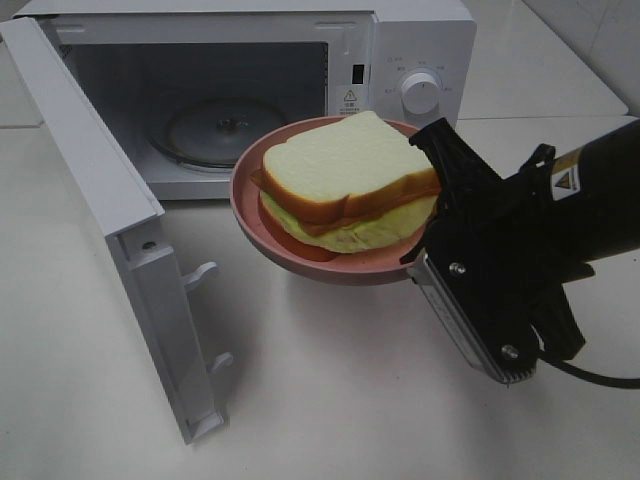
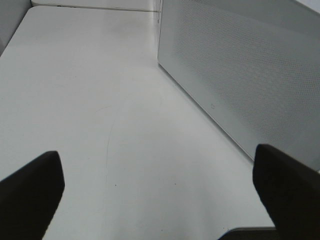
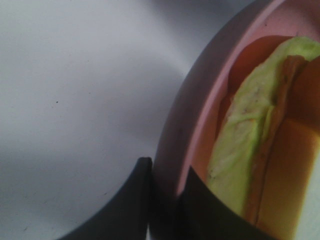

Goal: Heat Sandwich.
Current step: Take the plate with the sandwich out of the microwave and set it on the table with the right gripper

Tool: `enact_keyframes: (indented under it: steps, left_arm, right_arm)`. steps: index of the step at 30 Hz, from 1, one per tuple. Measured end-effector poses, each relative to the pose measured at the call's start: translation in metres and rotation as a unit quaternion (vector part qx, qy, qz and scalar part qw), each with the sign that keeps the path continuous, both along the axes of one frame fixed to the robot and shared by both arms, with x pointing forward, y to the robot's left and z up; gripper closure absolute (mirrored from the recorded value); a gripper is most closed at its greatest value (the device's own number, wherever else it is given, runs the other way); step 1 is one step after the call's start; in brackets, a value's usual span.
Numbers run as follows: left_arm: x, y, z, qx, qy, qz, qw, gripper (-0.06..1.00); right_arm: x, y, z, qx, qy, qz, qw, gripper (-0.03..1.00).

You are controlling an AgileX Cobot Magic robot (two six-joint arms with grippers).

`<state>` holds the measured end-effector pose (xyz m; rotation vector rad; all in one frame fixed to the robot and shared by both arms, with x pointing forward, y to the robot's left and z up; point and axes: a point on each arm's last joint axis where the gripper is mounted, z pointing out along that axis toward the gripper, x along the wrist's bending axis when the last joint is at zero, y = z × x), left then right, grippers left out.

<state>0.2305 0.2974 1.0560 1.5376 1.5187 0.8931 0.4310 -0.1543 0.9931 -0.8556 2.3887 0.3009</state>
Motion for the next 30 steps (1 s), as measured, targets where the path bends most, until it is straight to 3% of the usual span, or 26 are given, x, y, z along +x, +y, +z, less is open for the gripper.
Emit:
enact_keyframes:
  steps: [17, 30]
  left_arm:
    - [0.000, 0.000, 0.000, 0.000, 0.000, 0.000, 1.000, -0.02]
    - [0.000, 0.000, 0.000, 0.000, 0.000, 0.000, 1.000, -0.02]
  right_arm:
    - [-0.043, -0.042, 0.008, -0.026, -0.013, -0.049, 0.998, 0.84]
    - [-0.060, -0.069, -0.009, -0.044, -0.012, -0.139, 0.989, 0.84]
